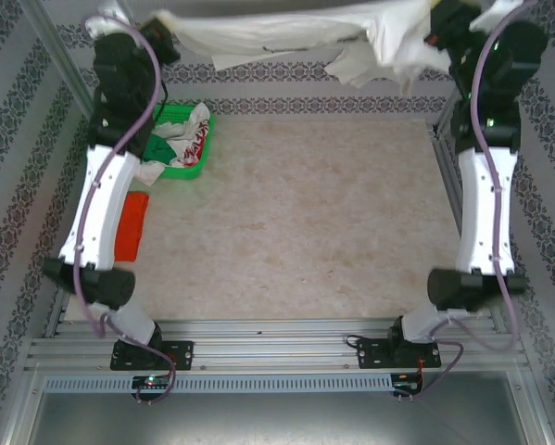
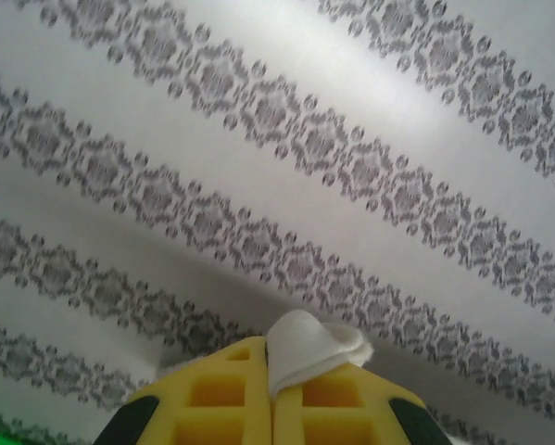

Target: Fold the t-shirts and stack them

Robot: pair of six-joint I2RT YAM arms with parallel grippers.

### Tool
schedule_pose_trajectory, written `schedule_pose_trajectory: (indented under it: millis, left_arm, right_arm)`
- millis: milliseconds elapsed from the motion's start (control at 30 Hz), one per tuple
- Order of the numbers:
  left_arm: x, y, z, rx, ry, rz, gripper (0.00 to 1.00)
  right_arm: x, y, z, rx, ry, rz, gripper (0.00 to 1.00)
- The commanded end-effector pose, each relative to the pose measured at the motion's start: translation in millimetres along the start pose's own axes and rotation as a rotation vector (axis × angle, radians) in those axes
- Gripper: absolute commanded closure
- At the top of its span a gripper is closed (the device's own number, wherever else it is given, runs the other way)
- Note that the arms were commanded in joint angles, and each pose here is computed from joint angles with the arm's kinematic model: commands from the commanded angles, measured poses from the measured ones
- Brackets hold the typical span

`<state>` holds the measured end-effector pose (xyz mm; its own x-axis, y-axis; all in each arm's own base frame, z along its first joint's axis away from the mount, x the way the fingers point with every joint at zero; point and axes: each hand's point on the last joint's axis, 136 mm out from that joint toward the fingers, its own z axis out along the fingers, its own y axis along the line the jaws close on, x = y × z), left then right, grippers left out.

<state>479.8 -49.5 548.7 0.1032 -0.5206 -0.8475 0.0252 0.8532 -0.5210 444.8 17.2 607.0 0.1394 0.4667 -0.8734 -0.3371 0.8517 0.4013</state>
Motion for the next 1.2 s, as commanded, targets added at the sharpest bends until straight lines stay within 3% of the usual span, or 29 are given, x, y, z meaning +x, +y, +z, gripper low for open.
schedule_pose_trajectory:
  millis: [0,167,267,367,533,667,1067,1133,1167]
  left_arm:
    - [67,36,-4,-0.020,0.089,-0.079,1.00]
    - [187,101,-47,-0.101,0.292,-0.152,1.00]
    - [261,149,-77,-0.217,0.434,-0.193,1.00]
    - [316,186,-102,-0.311,0.527,-0.238,1.00]
    - [375,220,-125,-0.402,0.644,-0.272,1.00]
    - [398,234,-141,-0.448,0.697,-0.299,1.00]
    - [413,263,-197,-0.591,0.763,-0.307,1.00]
    - [414,266,-203,-0.601,0.768,-0.307,0.95]
    - [414,267,-206,-0.606,0.769,-0.305,0.88]
  right_arm:
    - [87,-35,-18,0.027,0.142,0.073,1.00]
    - [213,-79,-99,0.166,0.359,0.164,1.00]
    - [288,-101,-145,0.247,0.513,0.251,1.00]
    - [361,-127,-189,0.357,0.660,0.344,1.00]
    - [435,-160,-240,0.551,0.804,0.463,1.00]
    - [457,-168,-260,0.628,0.861,0.510,1.00]
    - [452,-175,-305,0.782,0.859,0.471,1.00]
    - [456,-174,-310,0.784,0.873,0.476,1.00]
    - [457,-174,-312,0.787,0.881,0.474,0.97]
